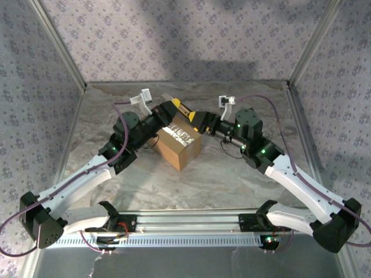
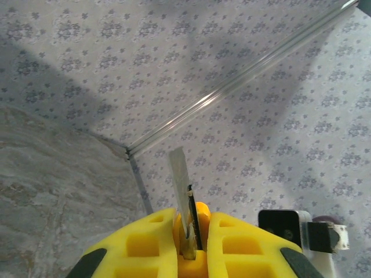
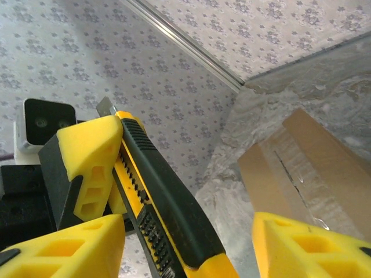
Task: Unpack the express box
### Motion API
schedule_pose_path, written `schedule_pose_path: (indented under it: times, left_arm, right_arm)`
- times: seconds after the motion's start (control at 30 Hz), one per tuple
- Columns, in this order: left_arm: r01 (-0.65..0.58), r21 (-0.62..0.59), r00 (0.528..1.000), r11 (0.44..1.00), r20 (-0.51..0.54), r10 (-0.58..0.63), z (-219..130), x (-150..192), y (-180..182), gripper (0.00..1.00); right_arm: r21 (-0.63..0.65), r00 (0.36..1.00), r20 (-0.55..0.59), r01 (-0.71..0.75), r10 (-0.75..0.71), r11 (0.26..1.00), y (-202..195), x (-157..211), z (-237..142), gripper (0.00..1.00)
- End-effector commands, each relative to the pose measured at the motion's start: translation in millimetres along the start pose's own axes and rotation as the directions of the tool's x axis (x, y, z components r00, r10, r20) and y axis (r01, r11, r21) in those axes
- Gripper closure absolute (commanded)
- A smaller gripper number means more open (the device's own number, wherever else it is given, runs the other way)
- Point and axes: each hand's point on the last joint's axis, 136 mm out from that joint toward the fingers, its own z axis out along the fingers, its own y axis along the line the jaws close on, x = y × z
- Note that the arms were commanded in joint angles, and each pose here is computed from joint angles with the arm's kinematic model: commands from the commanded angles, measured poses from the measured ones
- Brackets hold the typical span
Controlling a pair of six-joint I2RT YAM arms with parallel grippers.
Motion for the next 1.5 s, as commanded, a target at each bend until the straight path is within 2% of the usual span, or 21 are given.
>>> schedule_pose_path:
  times: [0.0, 0.37, 0.53, 0.67, 0.93, 1.33, 1.47]
  left_arm:
    - [-0.022, -0.037, 0.999, 0.999, 0.028, 0.023, -5.7, -8.0, 8.5, 1.00]
    - [0.013, -0.075, 0.999, 0.997, 0.032, -0.010, -7.3, -10.3, 19.8, 1.00]
    - [0.032, -0.088, 0.999, 0.996, 0.037, -0.028, -8.3, -12.2, 22.6, 1.00]
    - [0.059, -0.105, 0.998, 0.993, 0.036, -0.056, -9.0, -10.4, 27.5, 1.00]
    - [0.119, -0.141, 0.992, 0.983, 0.051, -0.113, -16.0, -7.9, 39.6, 1.00]
    - [0.166, -0.160, 0.986, 0.973, 0.053, -0.159, -21.1, -5.0, 45.1, 1.00]
    - [0.186, -0.168, 0.982, 0.968, 0.054, -0.180, -20.6, -2.5, 49.3, 1.00]
  right_arm:
    - [-0.016, 0.999, 0.013, 0.031, -0.031, 0.999, 7.7, -1.7, -7.3, 0.38]
    - [0.064, 0.996, -0.014, 0.086, -0.085, 0.994, -5.1, 5.6, -7.4, 0.27]
    - [0.212, 0.971, -0.089, 0.234, -0.220, 0.949, -15.7, 18.6, -7.5, 0.22]
    - [0.260, 0.938, -0.146, 0.343, -0.315, 0.902, -15.0, 27.2, -3.7, 0.20]
    - [0.354, 0.875, -0.219, 0.483, -0.431, 0.801, -17.7, 33.8, 1.3, 0.20]
    - [0.398, 0.838, -0.244, 0.545, -0.488, 0.738, -20.7, 29.1, 9.5, 0.20]
    - [0.394, 0.831, -0.248, 0.557, -0.498, 0.732, -19.5, 28.4, 15.0, 0.23]
